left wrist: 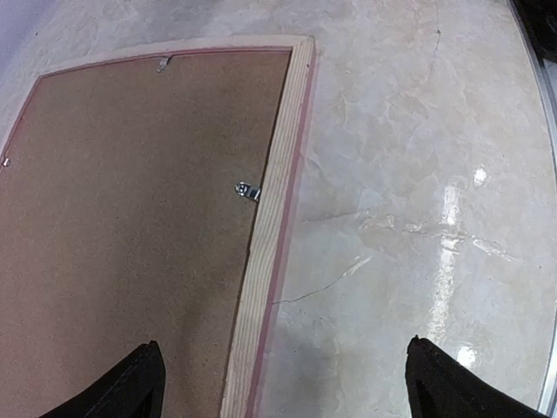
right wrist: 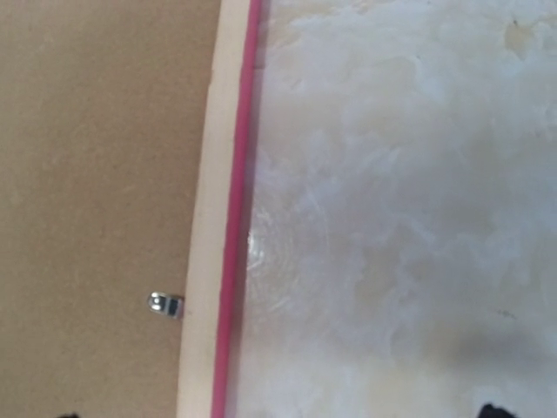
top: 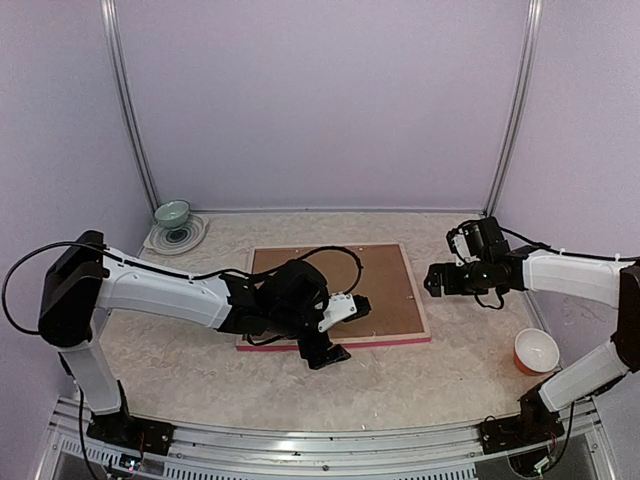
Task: Put the photo into the frame
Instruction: Pick up the photo frame from the center of the board.
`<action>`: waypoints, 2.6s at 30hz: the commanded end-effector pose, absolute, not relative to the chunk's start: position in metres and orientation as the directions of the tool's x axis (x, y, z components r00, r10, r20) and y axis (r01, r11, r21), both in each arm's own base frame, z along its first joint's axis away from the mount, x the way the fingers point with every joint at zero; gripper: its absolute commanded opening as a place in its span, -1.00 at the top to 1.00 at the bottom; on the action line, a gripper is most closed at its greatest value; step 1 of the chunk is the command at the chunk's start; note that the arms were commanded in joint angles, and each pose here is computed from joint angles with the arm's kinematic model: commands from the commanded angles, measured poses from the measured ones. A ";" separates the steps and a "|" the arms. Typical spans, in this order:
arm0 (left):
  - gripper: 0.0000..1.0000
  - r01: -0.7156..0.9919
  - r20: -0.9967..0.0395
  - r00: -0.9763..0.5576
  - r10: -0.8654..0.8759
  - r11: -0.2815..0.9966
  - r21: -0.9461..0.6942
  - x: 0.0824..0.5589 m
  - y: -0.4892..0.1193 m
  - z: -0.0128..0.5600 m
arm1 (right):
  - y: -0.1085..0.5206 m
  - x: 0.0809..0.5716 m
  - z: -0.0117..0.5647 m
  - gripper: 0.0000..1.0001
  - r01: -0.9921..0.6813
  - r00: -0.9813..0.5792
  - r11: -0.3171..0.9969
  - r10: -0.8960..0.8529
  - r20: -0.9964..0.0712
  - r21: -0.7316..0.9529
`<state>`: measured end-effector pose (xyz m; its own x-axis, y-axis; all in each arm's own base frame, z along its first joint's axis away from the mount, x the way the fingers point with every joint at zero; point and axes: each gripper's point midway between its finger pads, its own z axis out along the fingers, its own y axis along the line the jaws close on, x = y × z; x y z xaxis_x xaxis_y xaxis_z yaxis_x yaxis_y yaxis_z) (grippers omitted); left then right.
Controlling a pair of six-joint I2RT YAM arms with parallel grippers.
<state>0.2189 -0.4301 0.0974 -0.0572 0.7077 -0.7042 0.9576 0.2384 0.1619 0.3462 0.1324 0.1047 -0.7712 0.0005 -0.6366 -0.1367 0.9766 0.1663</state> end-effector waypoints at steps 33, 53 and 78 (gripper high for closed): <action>0.61 0.961 -0.602 -0.010 0.798 0.175 0.216 0.251 -0.436 0.026 | 0.131 0.349 0.122 -0.98 -0.139 -0.744 0.963 0.051 -0.666 0.230; 1.00 0.963 -0.668 -0.006 0.744 0.184 0.196 0.257 -0.449 0.077 | 0.148 0.334 0.102 -0.96 -0.143 -0.834 0.866 0.155 -0.529 0.479; 1.00 0.939 -0.737 0.005 0.676 0.250 0.235 0.267 -0.448 0.131 | 0.184 0.283 0.066 -0.82 -0.057 -0.945 0.578 0.232 -0.230 0.814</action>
